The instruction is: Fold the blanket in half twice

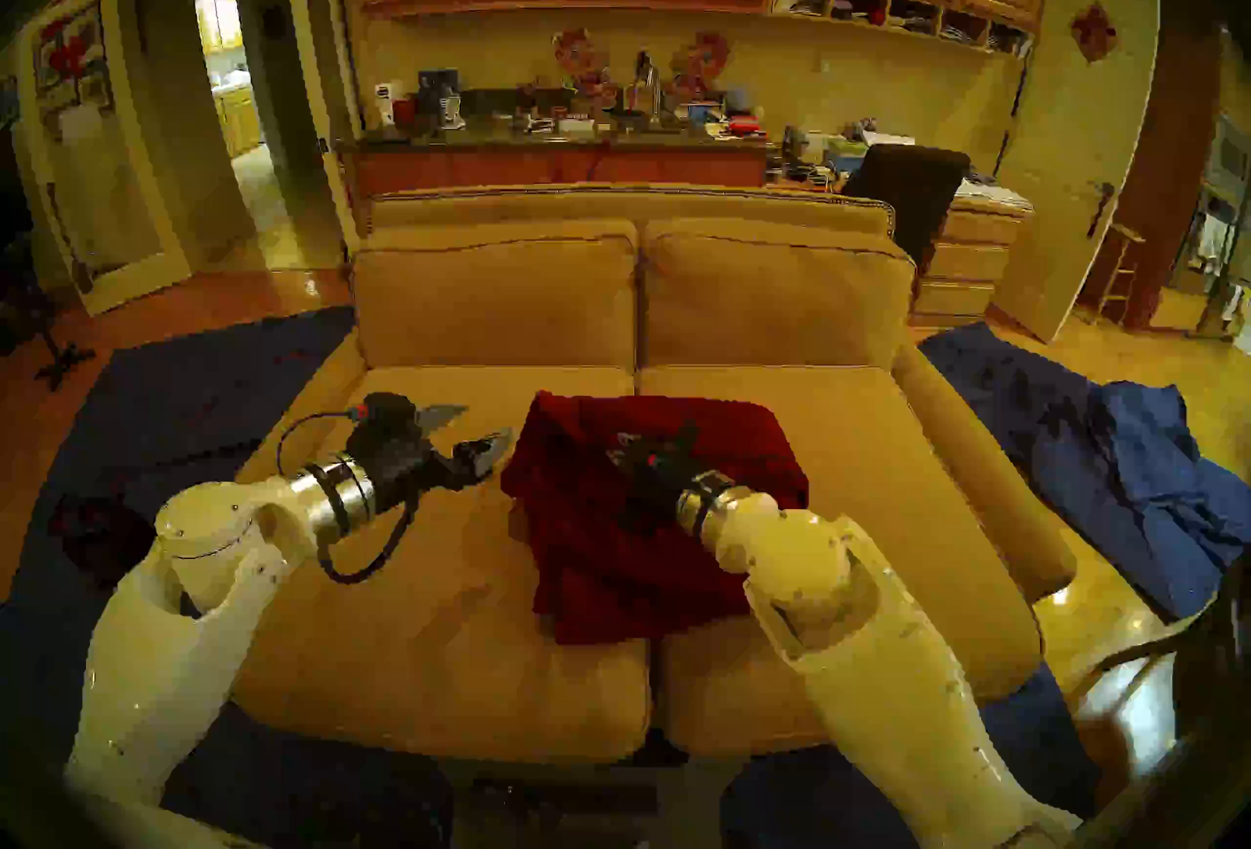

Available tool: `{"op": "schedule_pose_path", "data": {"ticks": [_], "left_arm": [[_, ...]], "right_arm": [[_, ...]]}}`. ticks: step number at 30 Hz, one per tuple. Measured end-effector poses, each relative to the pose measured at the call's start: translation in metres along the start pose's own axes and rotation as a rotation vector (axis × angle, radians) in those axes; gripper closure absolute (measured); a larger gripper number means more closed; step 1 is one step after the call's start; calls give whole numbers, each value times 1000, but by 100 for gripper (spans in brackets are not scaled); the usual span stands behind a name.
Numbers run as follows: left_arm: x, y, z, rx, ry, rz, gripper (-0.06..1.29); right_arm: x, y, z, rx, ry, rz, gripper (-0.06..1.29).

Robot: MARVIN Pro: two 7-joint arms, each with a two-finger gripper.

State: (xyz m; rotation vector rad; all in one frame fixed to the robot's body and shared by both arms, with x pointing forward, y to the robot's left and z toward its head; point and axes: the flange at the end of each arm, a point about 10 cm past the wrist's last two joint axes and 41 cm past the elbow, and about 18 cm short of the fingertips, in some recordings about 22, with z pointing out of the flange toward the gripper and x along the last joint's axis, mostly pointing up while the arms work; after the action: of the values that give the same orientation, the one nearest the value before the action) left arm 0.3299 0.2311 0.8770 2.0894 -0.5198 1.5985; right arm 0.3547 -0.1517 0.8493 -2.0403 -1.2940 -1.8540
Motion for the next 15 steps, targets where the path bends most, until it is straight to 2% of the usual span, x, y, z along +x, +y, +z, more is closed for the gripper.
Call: {"op": "schedule_pose_path", "data": {"ticks": [6,10,15], "left_arm": [[0,0,0,-1,0,0,0],[0,0,0,-1,0,0,0],[0,0,0,-1,1,0,0]], "right_arm": [[25,26,-21,9,71,104,127],[37,33,-38,68,98,195,127],[45,36,-57,169,101,312,127]]}}
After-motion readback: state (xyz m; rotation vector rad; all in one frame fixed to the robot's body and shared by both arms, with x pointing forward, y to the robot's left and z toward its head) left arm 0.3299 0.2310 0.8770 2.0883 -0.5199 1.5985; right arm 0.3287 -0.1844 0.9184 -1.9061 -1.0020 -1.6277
